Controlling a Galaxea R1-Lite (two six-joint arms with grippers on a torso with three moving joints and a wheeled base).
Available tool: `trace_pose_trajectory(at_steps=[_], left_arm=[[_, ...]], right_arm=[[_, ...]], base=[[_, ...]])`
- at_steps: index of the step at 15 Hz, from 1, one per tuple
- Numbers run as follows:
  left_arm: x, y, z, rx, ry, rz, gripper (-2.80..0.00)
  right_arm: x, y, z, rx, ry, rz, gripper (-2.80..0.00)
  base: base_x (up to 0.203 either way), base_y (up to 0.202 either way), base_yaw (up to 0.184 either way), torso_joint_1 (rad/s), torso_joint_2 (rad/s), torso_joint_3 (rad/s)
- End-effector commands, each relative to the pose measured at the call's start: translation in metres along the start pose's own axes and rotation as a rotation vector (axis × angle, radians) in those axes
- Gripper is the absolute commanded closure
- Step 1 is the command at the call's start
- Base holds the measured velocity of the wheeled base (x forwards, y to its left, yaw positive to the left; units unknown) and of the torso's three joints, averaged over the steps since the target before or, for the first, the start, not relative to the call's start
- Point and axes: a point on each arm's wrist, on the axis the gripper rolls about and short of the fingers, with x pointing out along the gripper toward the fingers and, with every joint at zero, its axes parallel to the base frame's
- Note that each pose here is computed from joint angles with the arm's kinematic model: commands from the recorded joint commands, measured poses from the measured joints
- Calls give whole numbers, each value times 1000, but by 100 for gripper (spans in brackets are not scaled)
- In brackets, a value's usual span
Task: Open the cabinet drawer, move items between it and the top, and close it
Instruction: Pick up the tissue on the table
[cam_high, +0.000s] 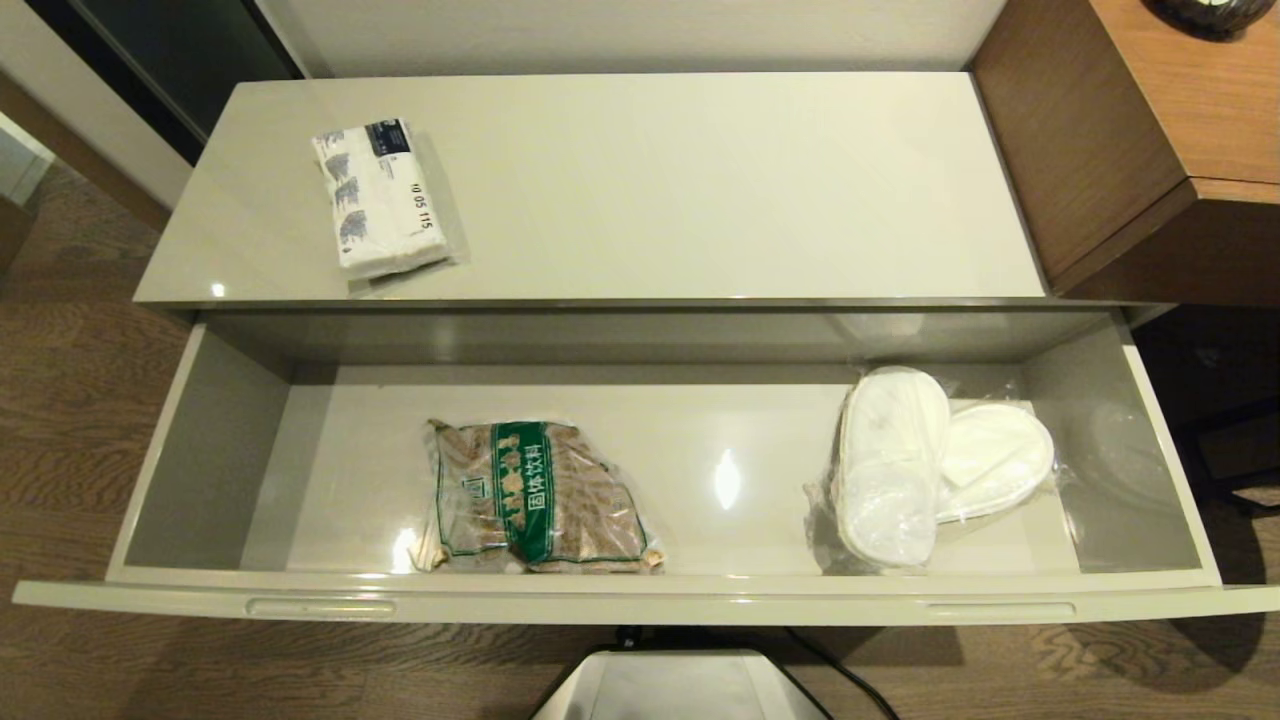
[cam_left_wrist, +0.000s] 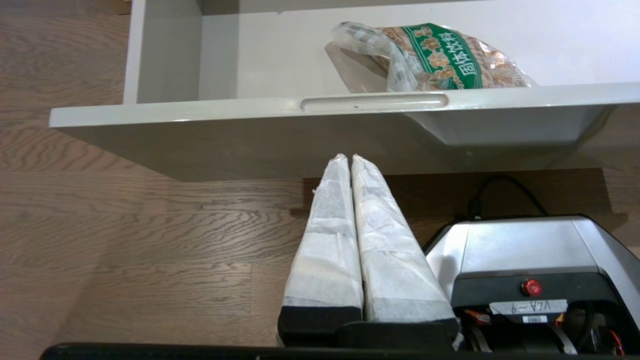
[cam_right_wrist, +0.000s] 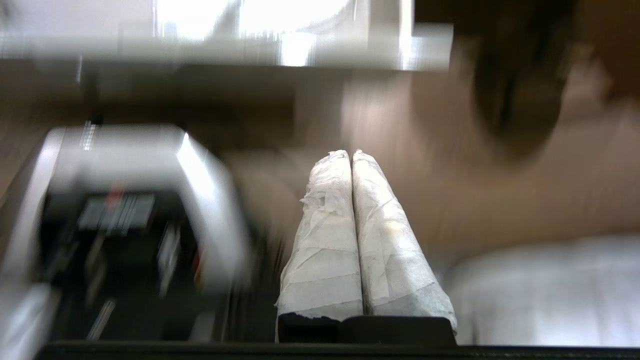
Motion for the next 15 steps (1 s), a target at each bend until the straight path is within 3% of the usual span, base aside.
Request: trace_pose_trajectory(at_steps=[1,3,6,9,12,14,15], left_arm=[[0,0,0,1,3,-1,0],[0,0,0,1,3,-1,0],[0,0,0,1,3,-1,0],[0,0,0,1,1,0,0],[0,0,0,1,3,-1,0],[0,0,0,1,1,0,0],[0,0,0,1,3,-1,0]], right_arm=[[32,4,-1,16,-376,-28,0],[62,11,-15,-14,-485,5,0],[89,22,-44,-89,-492,195,0],[90,22,-47,3,-447,243,0],[90,22,-47,15,-443,223,0],[93,20,-53,31,-377,91,0],[93,20,-53,13,-377,110,0]], base=[[0,0,0,0,0,0],[0,0,0,0,0,0],[0,0,0,0,0,0],[0,0,0,0,0,0],[0,0,0,0,0,0],[0,0,0,0,0,0],[0,0,0,0,0,0]])
